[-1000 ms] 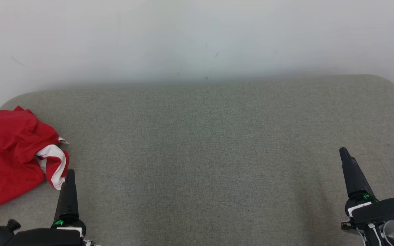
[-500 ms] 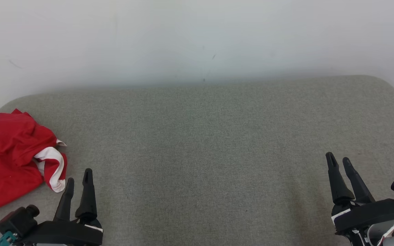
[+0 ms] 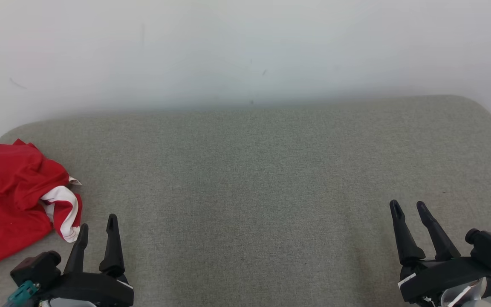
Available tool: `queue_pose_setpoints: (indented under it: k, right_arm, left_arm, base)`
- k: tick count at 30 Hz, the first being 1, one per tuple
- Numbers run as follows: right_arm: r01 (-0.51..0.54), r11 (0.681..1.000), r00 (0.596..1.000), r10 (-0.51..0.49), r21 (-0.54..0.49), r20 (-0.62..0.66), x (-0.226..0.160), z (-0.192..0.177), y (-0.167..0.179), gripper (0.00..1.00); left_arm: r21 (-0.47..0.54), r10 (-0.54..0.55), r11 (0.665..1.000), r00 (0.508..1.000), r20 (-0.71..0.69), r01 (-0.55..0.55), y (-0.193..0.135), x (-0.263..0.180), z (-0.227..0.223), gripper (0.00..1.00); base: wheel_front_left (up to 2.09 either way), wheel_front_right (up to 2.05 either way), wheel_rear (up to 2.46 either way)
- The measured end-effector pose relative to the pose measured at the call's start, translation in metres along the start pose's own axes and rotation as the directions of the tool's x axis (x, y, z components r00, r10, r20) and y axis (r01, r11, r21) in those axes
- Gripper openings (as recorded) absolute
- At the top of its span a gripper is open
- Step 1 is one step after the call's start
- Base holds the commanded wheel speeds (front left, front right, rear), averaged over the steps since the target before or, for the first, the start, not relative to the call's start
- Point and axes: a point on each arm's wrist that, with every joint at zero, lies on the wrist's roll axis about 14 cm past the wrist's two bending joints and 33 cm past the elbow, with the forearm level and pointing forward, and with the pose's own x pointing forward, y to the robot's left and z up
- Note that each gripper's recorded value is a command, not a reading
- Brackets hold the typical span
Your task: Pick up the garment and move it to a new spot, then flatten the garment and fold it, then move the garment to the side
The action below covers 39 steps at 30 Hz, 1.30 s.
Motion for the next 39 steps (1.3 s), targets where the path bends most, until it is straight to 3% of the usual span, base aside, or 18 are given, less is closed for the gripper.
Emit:
queue_pose_setpoints:
  k: [8, 22, 39]
  right_arm:
    - [0.006, 0.998, 1.0, -0.006, -0.069, 0.013, -0.002, 0.0, -0.001, 1.0]
    - [0.018, 0.99, 1.0, -0.017, -0.138, 0.014, -0.005, -0.007, -0.005, 1.0]
    - [-0.018, 0.969, 1.0, 0.016, -0.247, -0.008, -0.001, -0.013, 0.003, 1.0]
  left_arm:
    - [0.095, -0.002, 0.995, 1.0, 0.002, 0.002, -0.001, 0.002, -0.002, 1.0]
    - [0.171, -0.044, 0.984, 0.999, -0.009, 0.045, -0.008, 0.005, -0.003, 1.0]
    - [0.303, -0.043, 0.951, 0.998, -0.036, 0.052, -0.002, 0.002, -0.004, 1.0]
  base:
    - [0.0, 0.0, 0.0]
    - [0.0, 0.0, 0.0]
    - [0.0, 0.0, 0.0]
